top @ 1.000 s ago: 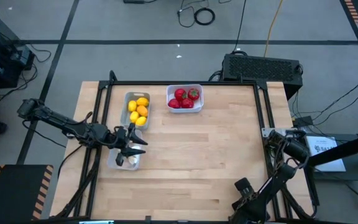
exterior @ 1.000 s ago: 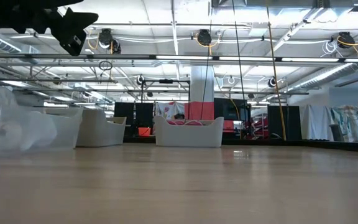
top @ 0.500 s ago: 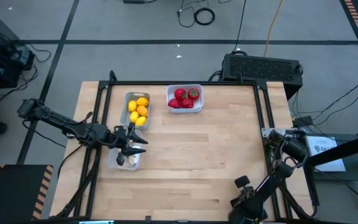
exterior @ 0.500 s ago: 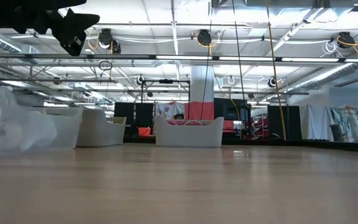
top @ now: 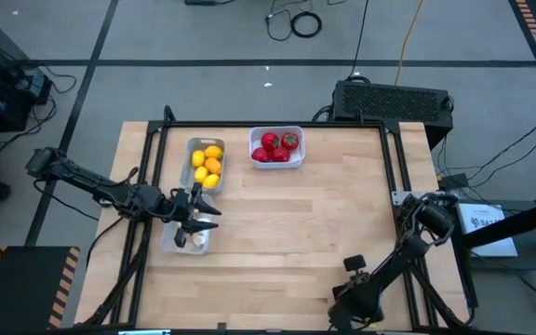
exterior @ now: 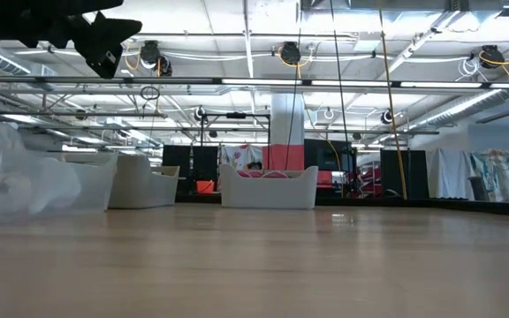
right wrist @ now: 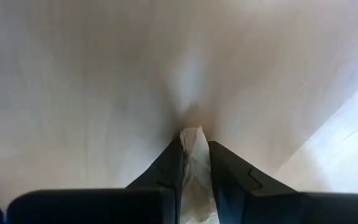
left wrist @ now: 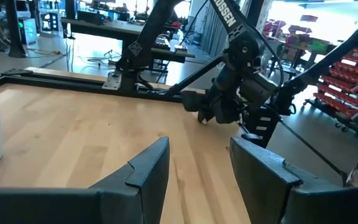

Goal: Sort produce into baskets
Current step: Put the white garlic into the transparent bin

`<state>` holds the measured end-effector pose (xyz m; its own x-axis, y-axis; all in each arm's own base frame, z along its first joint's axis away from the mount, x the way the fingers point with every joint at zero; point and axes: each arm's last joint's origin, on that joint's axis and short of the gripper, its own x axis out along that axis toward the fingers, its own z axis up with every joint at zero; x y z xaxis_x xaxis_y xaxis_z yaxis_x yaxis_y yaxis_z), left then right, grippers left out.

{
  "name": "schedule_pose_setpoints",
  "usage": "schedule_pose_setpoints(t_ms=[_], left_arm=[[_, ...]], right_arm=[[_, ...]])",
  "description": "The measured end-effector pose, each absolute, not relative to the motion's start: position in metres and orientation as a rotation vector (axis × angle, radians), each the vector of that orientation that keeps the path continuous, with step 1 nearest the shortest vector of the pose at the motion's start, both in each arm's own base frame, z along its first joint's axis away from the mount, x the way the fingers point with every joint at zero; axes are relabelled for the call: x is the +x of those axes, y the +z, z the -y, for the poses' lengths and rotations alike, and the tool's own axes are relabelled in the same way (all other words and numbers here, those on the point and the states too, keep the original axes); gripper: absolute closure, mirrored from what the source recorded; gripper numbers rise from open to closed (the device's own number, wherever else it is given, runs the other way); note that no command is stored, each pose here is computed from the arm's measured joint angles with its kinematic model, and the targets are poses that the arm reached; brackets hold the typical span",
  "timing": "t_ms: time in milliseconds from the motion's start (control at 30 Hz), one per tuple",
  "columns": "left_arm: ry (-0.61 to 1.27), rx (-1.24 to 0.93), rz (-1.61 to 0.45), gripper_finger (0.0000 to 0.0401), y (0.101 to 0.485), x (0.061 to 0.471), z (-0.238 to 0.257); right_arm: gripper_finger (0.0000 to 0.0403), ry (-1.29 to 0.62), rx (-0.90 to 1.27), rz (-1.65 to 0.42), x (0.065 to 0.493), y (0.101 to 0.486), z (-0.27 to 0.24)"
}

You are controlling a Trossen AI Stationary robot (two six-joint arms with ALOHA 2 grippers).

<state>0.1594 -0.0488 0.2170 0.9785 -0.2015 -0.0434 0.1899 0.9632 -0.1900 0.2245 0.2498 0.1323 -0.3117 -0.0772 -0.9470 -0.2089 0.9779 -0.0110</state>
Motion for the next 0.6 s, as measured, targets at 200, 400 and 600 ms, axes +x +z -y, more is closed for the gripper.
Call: schedule_pose_setpoints(t_ms=[200,400,600], left_arm=[[-0.174,-0.185,-0.063,0.0225,0.217,0.16,0.048],[-0.171,-0.183,-0.062,0.0225,0.217,0.16,0.048],[-0.171,-0.157,-0.06,0.0225,0.217,0.16,0.048]], right_arm=[[0.0351,0.018,-0.251,-1.698,0.256,0.133,-0.229],[0.0351,-0.153,-0.424,-1.4,0.292,0.131,-0.202],[0.0351,-0.259,-0.566,-1.009,0.346,0.138,-0.178]])
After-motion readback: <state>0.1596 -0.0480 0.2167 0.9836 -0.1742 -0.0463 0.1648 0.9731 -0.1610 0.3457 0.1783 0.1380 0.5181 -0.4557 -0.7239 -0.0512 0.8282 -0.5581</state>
